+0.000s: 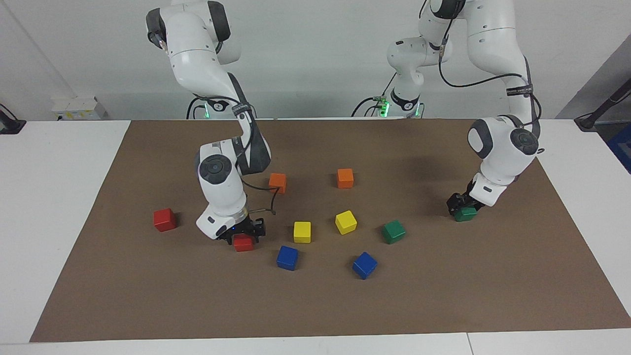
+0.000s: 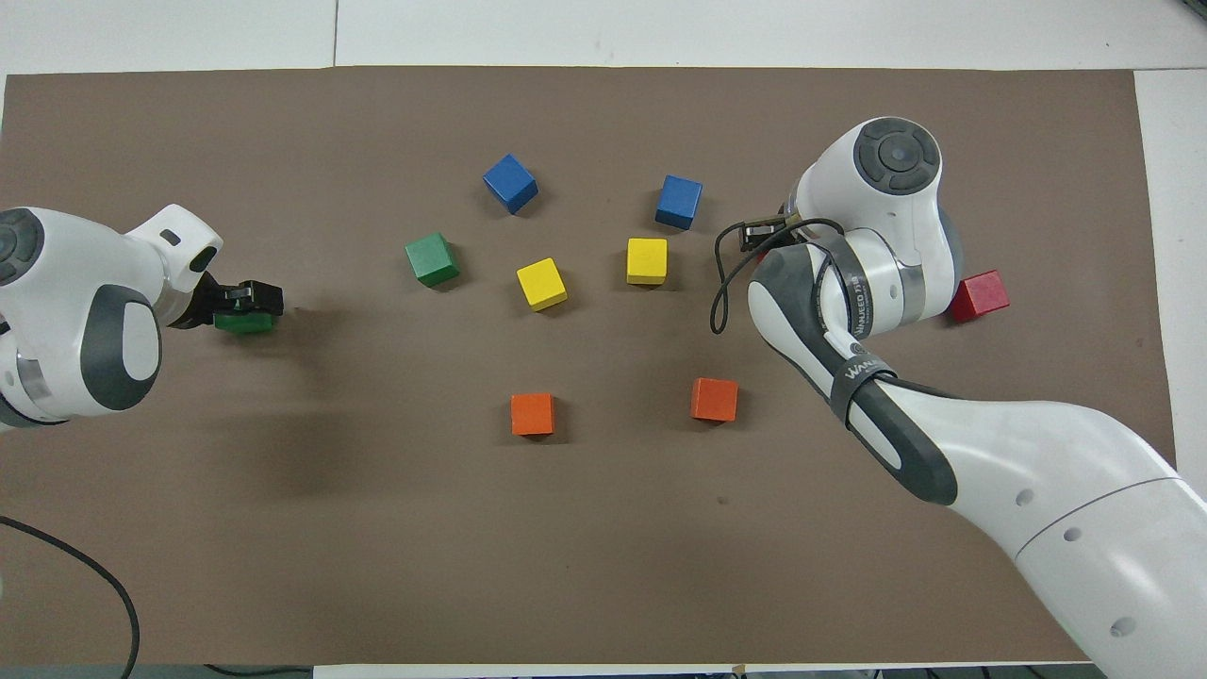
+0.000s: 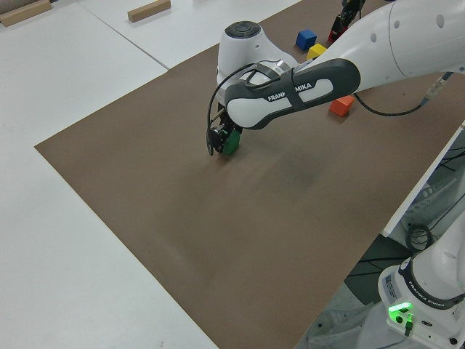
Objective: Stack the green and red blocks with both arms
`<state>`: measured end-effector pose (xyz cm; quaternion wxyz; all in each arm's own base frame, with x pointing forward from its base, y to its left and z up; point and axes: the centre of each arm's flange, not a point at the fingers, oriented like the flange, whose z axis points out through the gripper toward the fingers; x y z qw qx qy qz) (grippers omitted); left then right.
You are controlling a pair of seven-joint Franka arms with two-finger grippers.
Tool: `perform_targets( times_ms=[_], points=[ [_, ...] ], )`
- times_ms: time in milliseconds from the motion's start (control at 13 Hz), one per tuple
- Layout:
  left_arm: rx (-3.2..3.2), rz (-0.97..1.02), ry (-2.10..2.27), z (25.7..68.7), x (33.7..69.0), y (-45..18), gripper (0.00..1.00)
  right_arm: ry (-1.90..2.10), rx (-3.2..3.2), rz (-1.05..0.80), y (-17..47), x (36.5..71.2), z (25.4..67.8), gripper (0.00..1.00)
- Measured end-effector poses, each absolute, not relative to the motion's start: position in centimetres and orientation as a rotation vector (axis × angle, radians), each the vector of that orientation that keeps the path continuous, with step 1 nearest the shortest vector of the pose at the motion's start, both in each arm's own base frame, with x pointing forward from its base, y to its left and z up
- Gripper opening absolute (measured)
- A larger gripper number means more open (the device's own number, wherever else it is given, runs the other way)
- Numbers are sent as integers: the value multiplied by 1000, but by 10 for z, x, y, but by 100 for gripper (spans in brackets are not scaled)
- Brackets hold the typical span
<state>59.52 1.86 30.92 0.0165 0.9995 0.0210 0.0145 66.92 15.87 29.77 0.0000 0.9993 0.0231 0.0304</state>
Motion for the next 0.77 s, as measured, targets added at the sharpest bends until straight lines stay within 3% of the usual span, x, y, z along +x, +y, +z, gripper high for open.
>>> perform_targets(
  times_ms=[77,230,460,613,767],
  points=[
    [3107,69,62,317,600,18,100,69,3138,89,157,669,298,55],
    [3101,104,55,345,617,5,100,38,3128,41,144,669,308,55],
    [3074,161,186,385,645,-54,100,46,3108,8,78,664,382,55],
    [3053,151,269,386,655,-107,100,130,3102,11,15,656,422,55],
    [3050,104,290,375,659,-155,100,237,3094,4,-34,648,432,55]
  ],
)
